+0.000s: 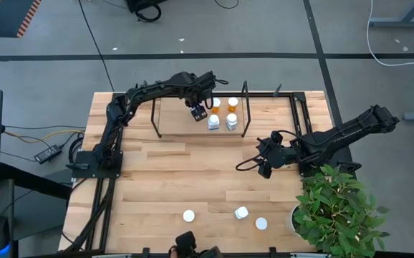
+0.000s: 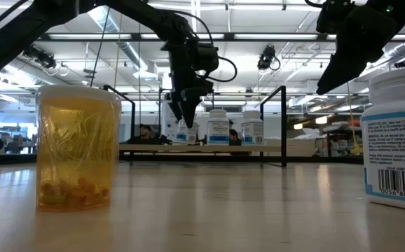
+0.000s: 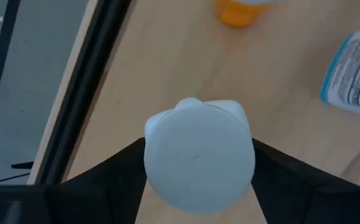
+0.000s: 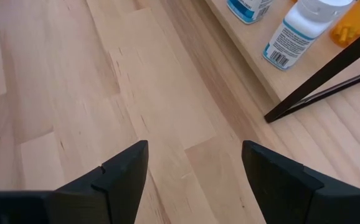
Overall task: Pick and place medicine bottles onto shelf by color
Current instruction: Put the white pill bottle on the shelf
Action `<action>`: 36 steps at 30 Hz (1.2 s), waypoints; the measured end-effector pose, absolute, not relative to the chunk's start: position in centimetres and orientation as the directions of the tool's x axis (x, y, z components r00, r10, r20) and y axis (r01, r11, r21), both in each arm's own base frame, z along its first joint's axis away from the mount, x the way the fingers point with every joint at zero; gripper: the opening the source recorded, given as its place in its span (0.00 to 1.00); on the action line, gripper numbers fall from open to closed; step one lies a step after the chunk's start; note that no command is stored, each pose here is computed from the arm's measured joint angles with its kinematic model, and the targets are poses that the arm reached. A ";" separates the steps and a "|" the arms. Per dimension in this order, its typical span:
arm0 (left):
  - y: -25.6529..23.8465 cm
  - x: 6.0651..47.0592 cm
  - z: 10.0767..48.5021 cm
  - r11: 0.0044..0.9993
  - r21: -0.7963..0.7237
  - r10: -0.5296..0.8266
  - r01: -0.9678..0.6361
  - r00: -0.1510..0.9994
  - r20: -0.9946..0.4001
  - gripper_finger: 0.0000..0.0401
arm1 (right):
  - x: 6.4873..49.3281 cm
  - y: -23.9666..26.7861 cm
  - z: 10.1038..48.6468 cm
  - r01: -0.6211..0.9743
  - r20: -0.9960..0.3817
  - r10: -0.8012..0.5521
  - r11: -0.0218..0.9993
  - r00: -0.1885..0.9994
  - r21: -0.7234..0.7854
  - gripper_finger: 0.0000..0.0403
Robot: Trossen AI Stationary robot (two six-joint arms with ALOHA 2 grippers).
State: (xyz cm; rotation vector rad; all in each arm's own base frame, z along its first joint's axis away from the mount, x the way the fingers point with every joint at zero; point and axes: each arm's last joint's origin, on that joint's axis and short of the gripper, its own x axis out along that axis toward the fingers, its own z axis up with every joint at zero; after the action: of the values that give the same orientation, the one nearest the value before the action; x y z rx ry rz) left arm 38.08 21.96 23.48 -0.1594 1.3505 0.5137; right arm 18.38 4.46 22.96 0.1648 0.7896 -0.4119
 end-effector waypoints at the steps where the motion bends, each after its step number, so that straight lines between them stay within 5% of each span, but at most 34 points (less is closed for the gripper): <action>1: 22.0 38.1 23.5 0.879 0.181 0.262 -0.442 0.129 -0.957 0.64 | 18.4 4.5 23.0 0.418 -0.718 -0.296 0.908 0.630 -0.008 0.66; 20: 22.5 37.8 23.5 0.824 0.163 0.269 -0.543 0.123 -0.955 0.79 | 18.4 4.5 22.9 0.412 -0.724 -0.286 0.911 0.628 -0.002 0.66; 36: 21.8 38.3 24.7 0.840 0.189 0.292 -0.509 0.130 -0.947 0.80 | 18.4 4.5 22.9 0.410 -0.730 -0.270 0.912 0.628 0.015 0.66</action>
State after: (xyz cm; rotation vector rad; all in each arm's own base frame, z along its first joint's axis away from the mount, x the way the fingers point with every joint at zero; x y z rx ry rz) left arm 38.25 21.83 24.69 -0.1970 1.3183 0.5875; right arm 18.36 4.54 22.92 0.1871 0.8028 -0.3923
